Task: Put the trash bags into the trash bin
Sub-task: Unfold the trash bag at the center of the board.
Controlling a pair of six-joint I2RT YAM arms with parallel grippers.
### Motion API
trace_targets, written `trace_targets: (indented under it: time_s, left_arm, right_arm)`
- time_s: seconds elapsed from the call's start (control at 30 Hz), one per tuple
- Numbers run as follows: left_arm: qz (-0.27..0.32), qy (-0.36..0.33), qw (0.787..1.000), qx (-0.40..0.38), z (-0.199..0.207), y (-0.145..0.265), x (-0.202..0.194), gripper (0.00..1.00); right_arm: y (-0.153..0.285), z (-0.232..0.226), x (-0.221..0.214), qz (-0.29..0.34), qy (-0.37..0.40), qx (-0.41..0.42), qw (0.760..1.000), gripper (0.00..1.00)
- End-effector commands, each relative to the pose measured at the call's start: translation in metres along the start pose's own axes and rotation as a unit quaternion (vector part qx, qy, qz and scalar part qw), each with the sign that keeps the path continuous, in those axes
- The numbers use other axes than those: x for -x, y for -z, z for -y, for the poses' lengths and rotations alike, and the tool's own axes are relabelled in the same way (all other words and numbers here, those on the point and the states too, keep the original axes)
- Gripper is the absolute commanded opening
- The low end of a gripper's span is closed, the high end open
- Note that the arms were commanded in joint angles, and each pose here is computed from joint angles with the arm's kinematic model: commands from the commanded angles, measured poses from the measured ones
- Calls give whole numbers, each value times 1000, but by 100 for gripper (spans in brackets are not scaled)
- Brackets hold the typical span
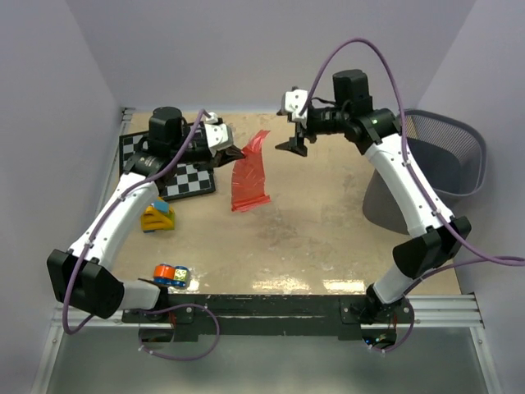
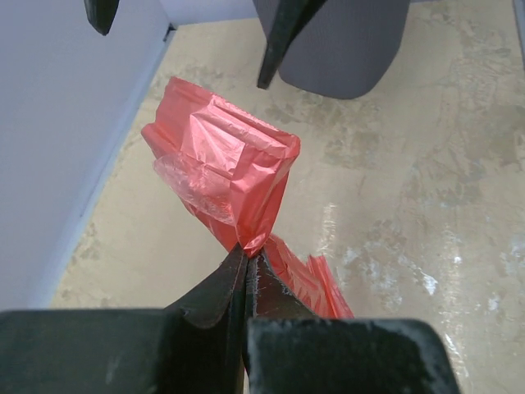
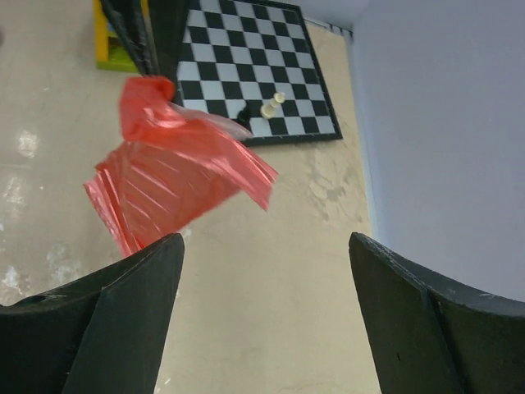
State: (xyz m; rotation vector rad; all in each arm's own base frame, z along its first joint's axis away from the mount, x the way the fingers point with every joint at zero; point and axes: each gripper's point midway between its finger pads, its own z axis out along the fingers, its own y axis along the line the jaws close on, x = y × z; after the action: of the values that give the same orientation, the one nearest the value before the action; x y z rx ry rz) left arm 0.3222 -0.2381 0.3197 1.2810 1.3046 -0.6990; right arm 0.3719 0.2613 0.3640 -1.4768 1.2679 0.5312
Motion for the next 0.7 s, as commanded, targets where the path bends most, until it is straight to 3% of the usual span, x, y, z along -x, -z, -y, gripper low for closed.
trace_targets:
  time_s: [0.0, 0.17, 0.33, 0.6, 0.67]
  left_arm:
    - [3, 26, 999, -45, 15, -2, 0, 0]
    - [1, 33, 998, -50, 13, -4, 0, 0]
    - [0, 31, 998, -49, 13, -3, 1, 0]
    - [2, 31, 999, -41, 11, -3, 0, 0]
    - [4, 32, 999, -37, 11, -2, 0, 0]
  right_arm:
    - [-6, -19, 8, 17, 75, 18, 997, 85]
    - [-18, -22, 26, 25, 137, -6, 990, 83]
    - [-31, -21, 26, 26, 142, -2, 989, 74]
    - [-41, -20, 16, -1, 150, 3, 989, 35]
    - [-43, -23, 9, -11, 147, 16, 989, 31]
